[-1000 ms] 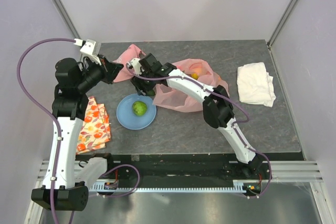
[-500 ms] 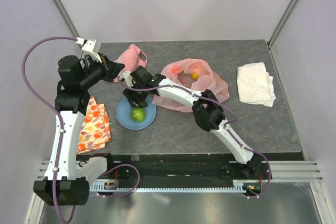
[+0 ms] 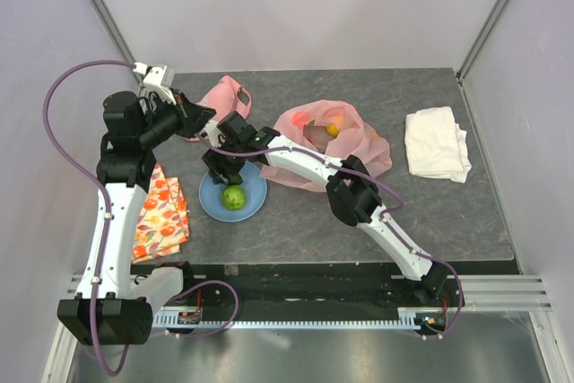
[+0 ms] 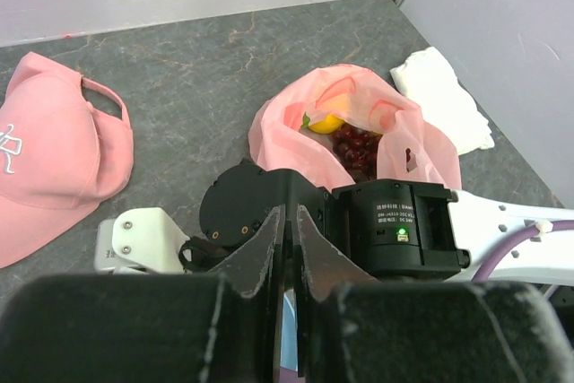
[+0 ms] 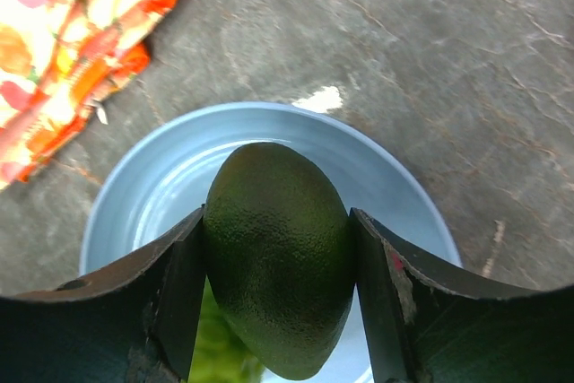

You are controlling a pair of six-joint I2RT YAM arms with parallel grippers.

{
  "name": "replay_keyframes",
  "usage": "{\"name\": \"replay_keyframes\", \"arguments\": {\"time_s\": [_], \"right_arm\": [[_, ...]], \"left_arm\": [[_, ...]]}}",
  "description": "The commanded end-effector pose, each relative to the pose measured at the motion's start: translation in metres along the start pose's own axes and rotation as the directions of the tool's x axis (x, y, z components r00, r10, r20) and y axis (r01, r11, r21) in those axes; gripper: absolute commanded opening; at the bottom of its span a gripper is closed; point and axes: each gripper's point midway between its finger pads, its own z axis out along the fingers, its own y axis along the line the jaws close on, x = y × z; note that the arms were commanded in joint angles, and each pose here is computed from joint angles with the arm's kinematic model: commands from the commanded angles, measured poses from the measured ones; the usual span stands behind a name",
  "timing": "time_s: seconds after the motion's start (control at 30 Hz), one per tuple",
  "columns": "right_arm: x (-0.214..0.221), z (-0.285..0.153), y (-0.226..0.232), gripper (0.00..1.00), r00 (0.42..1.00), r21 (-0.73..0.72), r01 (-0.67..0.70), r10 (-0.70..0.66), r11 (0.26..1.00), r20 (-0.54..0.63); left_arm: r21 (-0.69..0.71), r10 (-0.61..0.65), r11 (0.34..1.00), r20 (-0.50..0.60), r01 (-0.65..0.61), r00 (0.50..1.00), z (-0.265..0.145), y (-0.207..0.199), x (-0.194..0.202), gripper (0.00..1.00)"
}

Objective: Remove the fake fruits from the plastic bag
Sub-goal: Place the fake fruit on the plate.

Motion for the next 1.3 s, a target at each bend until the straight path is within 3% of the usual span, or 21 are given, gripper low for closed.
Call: {"name": "replay_keyframes", "arguments": {"time_s": [0.0,0.77,1.0,1.1,1.17,1.27], "right_arm": [[-0.031,-0.002,0.031,0.68,0.996,-0.078,-0.023,0.03,0.997,0.089],[-0.002,0.016,0.061,0.82,0.973,-0.126,-0.229,0.231,0.965,-0.003],[-0.073,-0.056,0.077,0.88,0.974,-0.253,-0.142,0.181,0.957,0.138],[-0.106,-0.107,0.073,0.89,0.964,-0.286,-0.075,0.143,0.955,0.225],[-0.121,-0.148,0.072,0.89,0.954,-0.283,-0.002,0.086,0.959,0.286],[-0.133,-0.203,0.046,0.89,0.933,-0.229,0.019,0.065,0.973,0.353]], "left_arm": [[0.039,0.006,0.999,0.05,-0.008,0.999,-0.003,-0.011,-0.019,0.12],[0.036,0.0,0.999,0.045,-0.002,0.999,-0.002,-0.009,-0.017,0.13],[0.038,-0.006,0.999,0.076,0.003,0.997,-0.001,-0.012,-0.034,0.13],[0.012,-0.025,1.0,0.101,0.024,0.995,-0.001,-0.01,-0.046,0.26],[-0.013,-0.032,0.999,0.113,0.034,0.993,0.0,-0.006,-0.052,0.42],[-0.046,-0.043,0.998,0.118,0.049,0.992,0.002,0.0,-0.054,0.59]]}}
